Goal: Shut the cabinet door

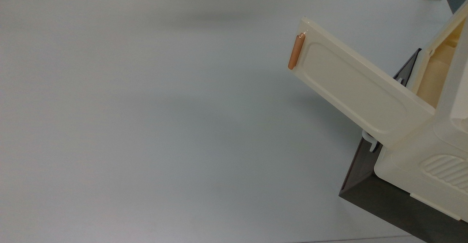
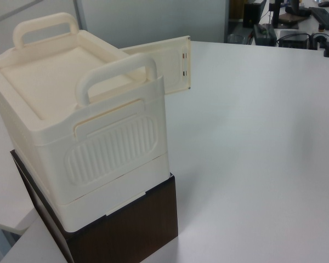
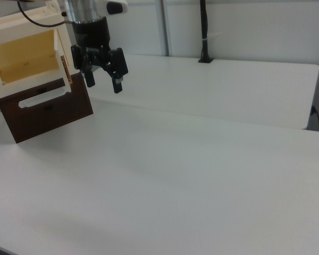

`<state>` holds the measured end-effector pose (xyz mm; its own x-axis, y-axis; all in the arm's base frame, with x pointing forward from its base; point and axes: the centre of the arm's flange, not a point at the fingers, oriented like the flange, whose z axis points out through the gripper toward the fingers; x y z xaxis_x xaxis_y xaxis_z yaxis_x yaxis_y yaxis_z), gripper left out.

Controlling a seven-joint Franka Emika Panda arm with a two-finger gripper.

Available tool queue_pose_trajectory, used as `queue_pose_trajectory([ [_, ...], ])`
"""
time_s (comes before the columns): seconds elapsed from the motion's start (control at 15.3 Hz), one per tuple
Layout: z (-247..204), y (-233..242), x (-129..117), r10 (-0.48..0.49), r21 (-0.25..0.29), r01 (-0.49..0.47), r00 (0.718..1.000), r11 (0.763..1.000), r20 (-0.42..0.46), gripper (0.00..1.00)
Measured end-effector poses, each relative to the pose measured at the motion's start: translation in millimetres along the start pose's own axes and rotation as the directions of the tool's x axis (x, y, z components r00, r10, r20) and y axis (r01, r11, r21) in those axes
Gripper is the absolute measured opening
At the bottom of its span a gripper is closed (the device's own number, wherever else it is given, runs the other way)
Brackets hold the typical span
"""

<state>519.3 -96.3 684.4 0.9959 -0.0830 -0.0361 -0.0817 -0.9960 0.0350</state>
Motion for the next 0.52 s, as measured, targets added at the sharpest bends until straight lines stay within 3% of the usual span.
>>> queue_pose_trajectory([
  [0.26,5.8,12.0,1.0,-0.033,0.066,0.033,0.999,0.997,0.002,1.00],
  [0.52,8.3,25.3,0.4,-0.035,0.082,0.034,0.999,0.996,0.003,1.00],
])
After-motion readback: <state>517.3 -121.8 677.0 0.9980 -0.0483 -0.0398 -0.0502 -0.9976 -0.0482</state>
